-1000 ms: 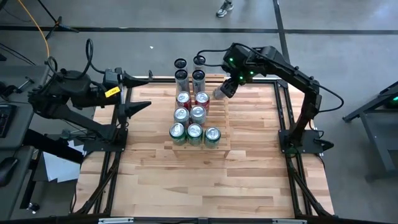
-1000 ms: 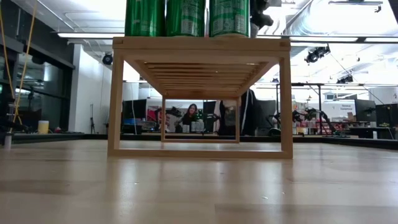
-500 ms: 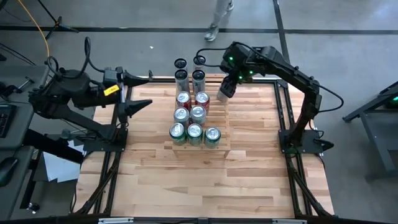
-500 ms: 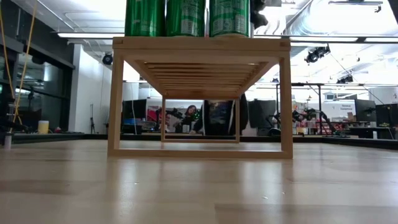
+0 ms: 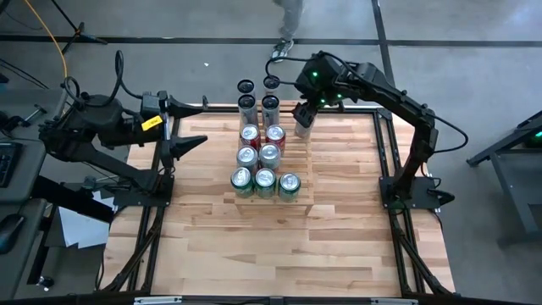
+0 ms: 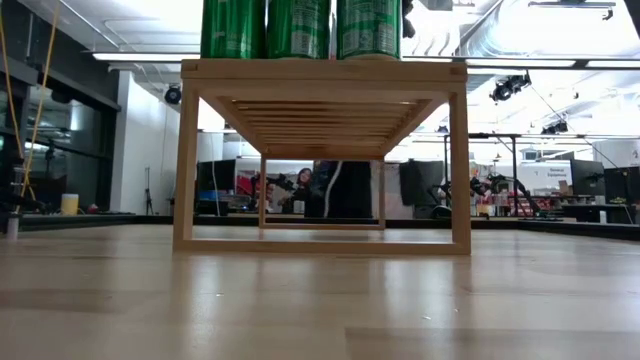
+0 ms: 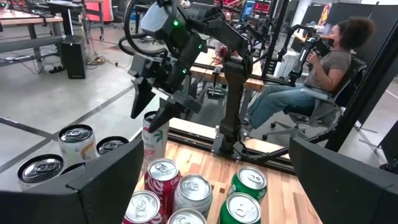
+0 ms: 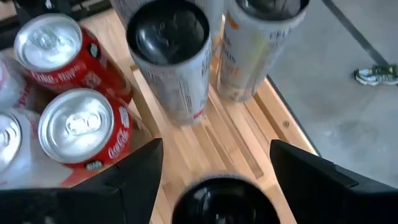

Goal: Place canned beverage on shelf
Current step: Put the white pink soda can on the shelf aligned with the other white pink soda cans

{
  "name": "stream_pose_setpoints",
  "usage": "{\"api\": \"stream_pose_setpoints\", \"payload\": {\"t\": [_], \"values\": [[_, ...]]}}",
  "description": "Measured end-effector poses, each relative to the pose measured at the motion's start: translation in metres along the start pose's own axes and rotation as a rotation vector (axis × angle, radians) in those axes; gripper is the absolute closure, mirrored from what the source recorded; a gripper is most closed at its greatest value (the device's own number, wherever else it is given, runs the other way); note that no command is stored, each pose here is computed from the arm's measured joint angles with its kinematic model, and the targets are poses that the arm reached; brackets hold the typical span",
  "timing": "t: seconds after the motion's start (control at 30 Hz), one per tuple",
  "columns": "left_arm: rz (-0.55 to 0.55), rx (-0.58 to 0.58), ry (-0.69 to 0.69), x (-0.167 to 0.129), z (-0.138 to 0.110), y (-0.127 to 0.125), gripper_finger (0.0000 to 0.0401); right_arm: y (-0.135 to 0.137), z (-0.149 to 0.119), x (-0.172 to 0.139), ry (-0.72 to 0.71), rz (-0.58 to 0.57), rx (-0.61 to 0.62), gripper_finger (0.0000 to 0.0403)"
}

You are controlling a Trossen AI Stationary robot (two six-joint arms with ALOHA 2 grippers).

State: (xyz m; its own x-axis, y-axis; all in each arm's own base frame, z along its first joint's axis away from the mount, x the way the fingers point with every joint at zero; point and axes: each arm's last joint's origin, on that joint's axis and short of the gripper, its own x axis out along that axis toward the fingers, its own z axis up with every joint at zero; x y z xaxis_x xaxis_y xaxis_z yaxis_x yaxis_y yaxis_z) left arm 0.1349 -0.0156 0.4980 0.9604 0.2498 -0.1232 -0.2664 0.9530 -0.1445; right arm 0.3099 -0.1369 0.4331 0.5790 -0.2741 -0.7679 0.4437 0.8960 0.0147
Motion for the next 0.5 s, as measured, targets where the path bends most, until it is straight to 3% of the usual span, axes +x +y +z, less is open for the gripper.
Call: {"api": "stream_pose_setpoints", "payload": {"t": [0.33, 0.5], "values": [[0.0, 0.001, 0.0, 0.0, 0.0, 0.0, 0.0009, 0.001, 0.011, -0.002, -0.116, 0.021, -0.06, 0.0123], [0.0, 0.002, 0.0, 0.0, 0.0, 0.0, 0.0009, 0.0, 0.016, -0.028, -0.225, 0.027, -0.151, 0.0123]]}}
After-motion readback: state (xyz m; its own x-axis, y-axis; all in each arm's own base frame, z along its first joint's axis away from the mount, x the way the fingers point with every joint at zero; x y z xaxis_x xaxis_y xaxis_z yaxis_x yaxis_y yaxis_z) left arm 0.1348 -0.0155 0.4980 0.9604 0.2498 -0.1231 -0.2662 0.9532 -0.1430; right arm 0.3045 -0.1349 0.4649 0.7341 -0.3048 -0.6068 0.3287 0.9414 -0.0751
